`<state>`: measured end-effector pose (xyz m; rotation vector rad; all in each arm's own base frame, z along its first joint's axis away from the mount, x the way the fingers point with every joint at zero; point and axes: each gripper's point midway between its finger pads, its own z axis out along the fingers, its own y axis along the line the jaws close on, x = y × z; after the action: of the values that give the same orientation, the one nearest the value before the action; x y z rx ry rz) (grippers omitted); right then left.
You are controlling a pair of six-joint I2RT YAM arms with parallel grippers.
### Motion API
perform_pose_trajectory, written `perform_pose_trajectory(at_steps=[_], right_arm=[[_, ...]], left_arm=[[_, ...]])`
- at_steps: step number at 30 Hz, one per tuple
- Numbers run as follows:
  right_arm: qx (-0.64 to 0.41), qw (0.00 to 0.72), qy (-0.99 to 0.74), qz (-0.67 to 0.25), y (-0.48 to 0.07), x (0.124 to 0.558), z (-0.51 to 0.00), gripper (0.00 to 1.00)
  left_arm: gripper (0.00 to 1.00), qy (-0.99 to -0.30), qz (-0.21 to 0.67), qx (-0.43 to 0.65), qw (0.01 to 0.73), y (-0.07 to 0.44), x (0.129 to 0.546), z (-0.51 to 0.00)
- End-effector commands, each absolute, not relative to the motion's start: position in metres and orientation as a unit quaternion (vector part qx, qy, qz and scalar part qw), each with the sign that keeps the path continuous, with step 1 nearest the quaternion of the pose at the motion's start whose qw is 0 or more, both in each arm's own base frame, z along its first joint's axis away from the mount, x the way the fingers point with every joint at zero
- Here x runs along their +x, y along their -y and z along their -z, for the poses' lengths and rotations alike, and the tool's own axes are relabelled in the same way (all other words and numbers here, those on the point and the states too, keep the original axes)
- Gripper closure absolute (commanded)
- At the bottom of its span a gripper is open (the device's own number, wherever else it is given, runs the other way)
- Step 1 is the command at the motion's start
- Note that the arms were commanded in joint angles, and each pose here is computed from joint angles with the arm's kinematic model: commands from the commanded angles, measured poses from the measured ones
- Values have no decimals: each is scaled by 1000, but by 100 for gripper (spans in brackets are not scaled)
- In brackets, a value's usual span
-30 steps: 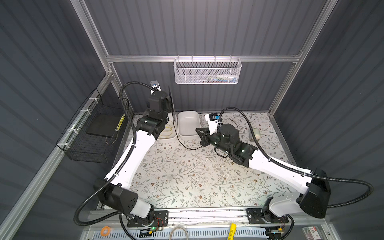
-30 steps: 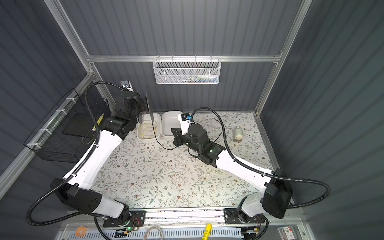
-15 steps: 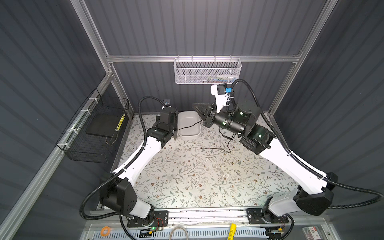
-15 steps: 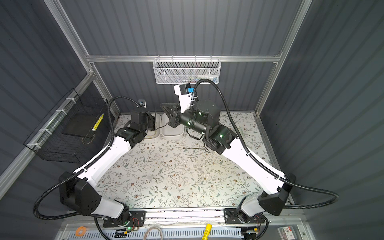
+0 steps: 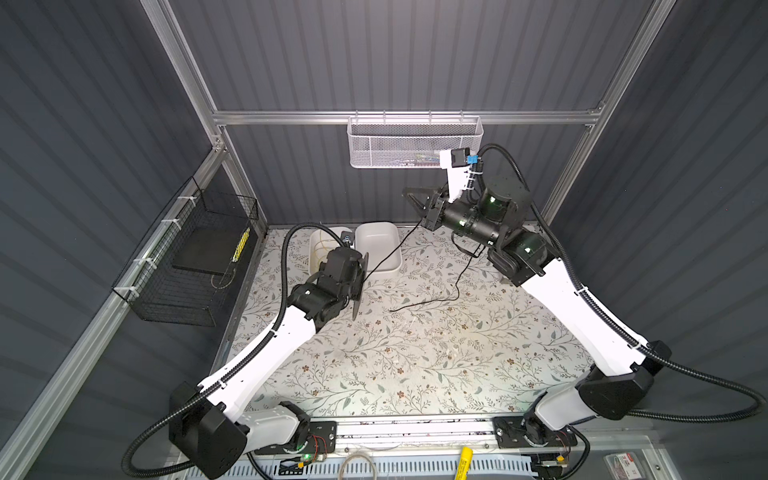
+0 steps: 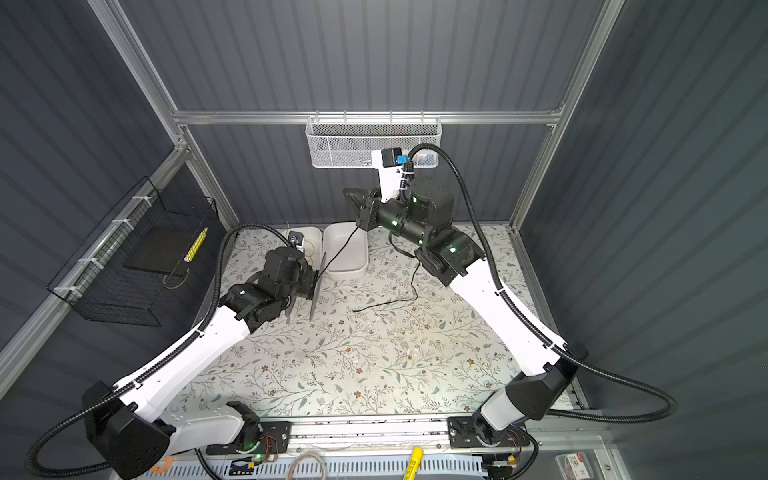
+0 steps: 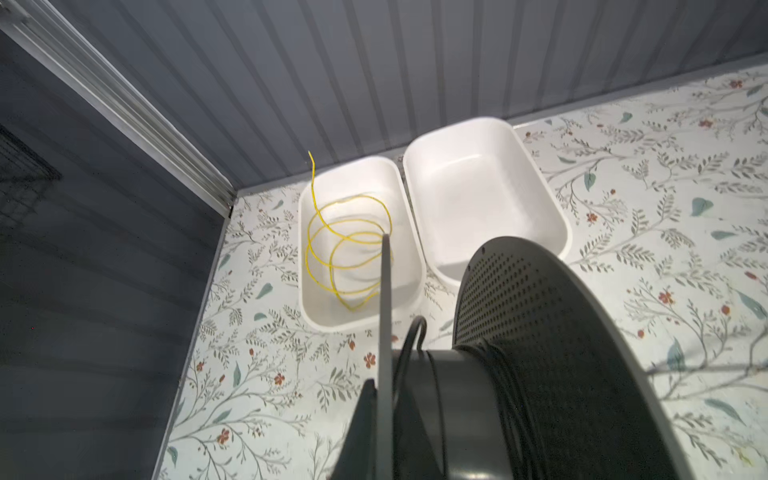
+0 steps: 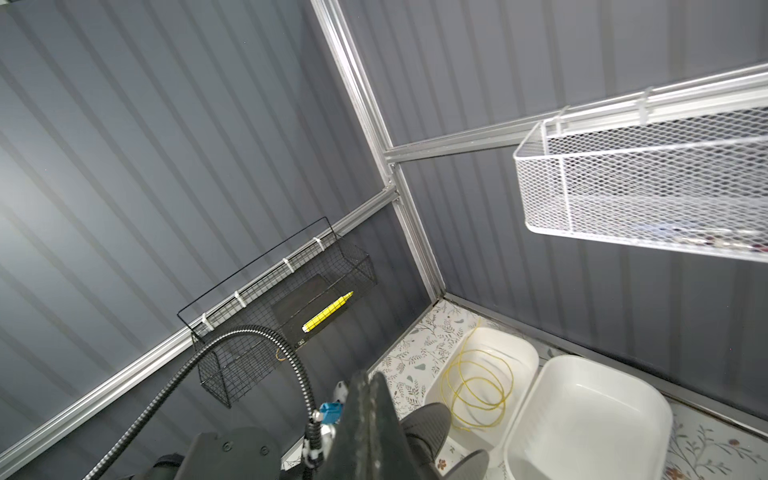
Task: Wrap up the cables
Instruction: 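Carry the black cable around the spool with the right gripper while left holds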
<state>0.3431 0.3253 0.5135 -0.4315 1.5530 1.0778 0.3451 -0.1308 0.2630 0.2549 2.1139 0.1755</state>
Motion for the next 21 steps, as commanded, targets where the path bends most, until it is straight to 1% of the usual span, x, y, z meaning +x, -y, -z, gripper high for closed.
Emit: perform_pose_trajectory(at_steps=[1, 6, 13, 21], right_arm=[[-165, 560, -664, -466, -317, 357, -513, 100], [-162, 534, -676, -481, -320, 370, -495, 100], [-141, 515, -686, -494, -313, 395, -479, 100], [-115, 514, -696, -489, -286, 428, -477, 97]], left_arm=[[100, -887, -46, 117, 444, 132, 324, -248], [100, -903, -43, 147, 401, 132, 306, -229], [100, -907, -38, 159, 388, 127, 291, -226], [100, -913, -35, 170, 369, 123, 279, -220]])
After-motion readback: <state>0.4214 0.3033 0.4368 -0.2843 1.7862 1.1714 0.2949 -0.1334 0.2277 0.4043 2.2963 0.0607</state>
